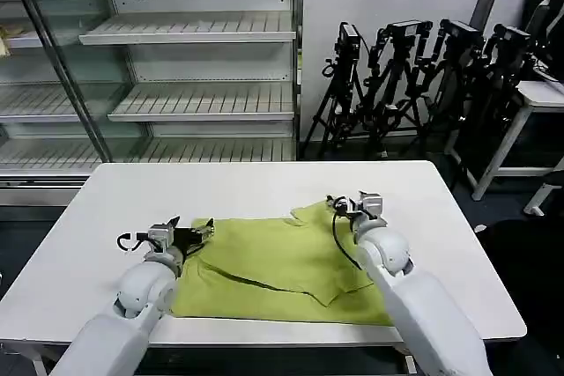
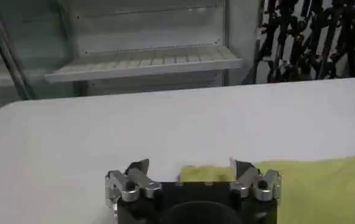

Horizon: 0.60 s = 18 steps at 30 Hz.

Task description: Fold and organize the clothes.

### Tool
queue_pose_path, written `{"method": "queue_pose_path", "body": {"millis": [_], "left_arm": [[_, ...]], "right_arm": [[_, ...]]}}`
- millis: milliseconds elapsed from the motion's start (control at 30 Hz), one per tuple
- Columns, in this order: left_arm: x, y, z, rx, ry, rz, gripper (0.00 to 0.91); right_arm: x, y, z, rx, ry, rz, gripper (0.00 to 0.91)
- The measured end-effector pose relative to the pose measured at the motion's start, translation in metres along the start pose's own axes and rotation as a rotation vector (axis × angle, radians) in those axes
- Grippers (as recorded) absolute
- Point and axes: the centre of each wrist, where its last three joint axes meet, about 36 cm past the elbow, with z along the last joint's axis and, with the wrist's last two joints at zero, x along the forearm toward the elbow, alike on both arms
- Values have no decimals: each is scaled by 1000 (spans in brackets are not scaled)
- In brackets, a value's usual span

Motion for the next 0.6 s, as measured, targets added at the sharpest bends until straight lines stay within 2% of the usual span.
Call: {"method": "queue_pose_path", "body": {"millis": [33, 67, 100, 133, 167, 200, 233, 600], "left_arm": [[-2, 0, 1, 0, 6, 0, 635], [-4, -1, 1, 0, 9, 0, 272], [-5, -1, 2, 2, 12, 0, 10], [-6, -1, 2, 4, 15, 1, 10], [-7, -1, 2, 6, 18, 2, 10], [-8, -1, 2, 9, 20, 3, 10], [-8, 0, 2, 13, 22, 7, 20], [-9, 1, 7, 56, 44, 40, 10]], "right_arm": [[-3, 1, 1, -4, 7, 0, 907], [-6, 3, 2, -7, 15, -3, 907], [-9, 5, 3, -10, 24, -4, 836], [-11, 6, 5, -12, 32, -7, 534], [-13, 7, 6, -15, 38, -8, 171], [-14, 8, 7, -18, 44, -9, 60], [-16, 10, 8, -19, 49, -11, 0], [-23, 14, 15, -36, 65, -20, 0]]}}
